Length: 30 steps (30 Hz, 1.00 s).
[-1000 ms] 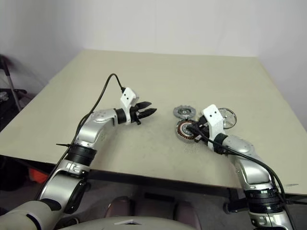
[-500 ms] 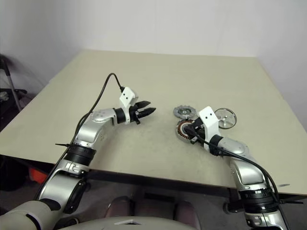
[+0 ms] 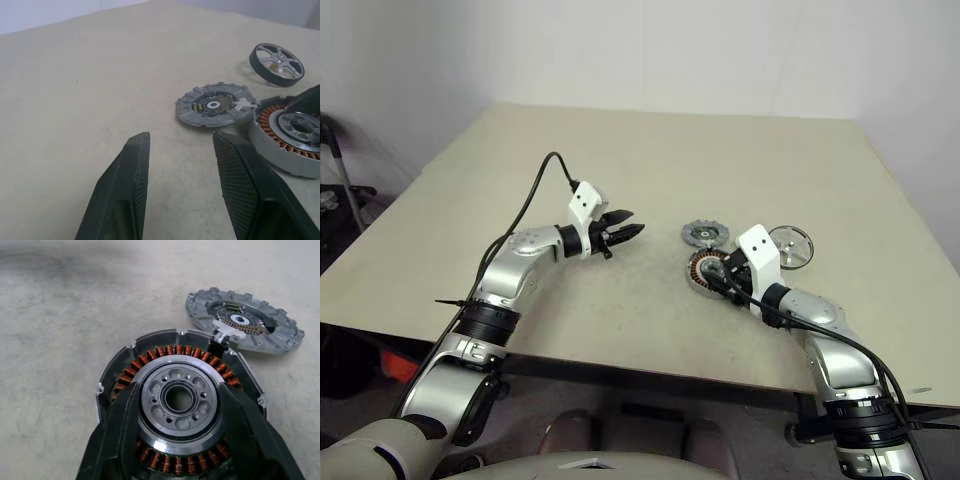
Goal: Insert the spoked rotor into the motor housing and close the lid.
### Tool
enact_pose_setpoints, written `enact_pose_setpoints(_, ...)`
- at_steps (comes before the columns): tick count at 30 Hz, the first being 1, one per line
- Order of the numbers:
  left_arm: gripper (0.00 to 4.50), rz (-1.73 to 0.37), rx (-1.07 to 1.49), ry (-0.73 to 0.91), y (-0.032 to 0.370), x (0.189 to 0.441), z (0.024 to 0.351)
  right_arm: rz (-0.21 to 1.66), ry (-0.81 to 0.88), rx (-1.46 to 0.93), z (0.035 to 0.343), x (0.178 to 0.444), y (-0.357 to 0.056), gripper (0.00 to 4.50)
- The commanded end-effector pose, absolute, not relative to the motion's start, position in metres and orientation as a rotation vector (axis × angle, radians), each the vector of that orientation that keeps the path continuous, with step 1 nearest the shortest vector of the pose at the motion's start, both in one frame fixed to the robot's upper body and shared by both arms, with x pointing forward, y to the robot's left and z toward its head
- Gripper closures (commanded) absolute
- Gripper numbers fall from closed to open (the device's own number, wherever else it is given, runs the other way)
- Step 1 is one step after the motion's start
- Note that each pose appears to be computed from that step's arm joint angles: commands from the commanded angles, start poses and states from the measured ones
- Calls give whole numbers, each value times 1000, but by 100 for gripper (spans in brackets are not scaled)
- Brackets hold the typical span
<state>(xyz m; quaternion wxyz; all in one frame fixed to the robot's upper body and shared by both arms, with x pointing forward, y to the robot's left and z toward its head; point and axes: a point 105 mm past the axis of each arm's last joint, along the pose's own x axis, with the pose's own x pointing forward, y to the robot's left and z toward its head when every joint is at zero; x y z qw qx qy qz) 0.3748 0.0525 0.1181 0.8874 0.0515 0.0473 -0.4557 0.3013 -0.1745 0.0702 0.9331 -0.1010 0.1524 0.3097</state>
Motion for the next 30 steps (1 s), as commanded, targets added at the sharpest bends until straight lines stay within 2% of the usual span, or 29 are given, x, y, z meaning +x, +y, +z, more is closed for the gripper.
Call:
enact_pose_setpoints(1, 238, -946, 122, 45, 53, 378, 132, 647, 239, -223, 89, 302, -170, 187)
enact_pose_setpoints(8, 238, -944, 123, 45, 53, 378, 131, 617, 182, -187, 105, 312, -173, 187)
enact_pose_setpoints(14, 238, -940, 123, 45, 53, 378, 130, 478, 158, -225, 115, 326, -204, 386)
enact_pose_setpoints(19, 238, -936, 122, 46, 52, 378, 129, 212, 109, -195, 141, 345, -264, 386)
enact_pose_setpoints(26, 238, -937, 120, 48, 51, 378, 128, -30, 139, 6, 150, 342, -334, 386)
enact_pose_setpoints(28, 238, -938, 120, 49, 50, 377, 128, -65, 172, 50, 143, 336, -348, 348)
enact_pose_setpoints(30, 238, -938, 122, 52, 50, 377, 127, -93, 199, 178, 133, 329, -356, 290)
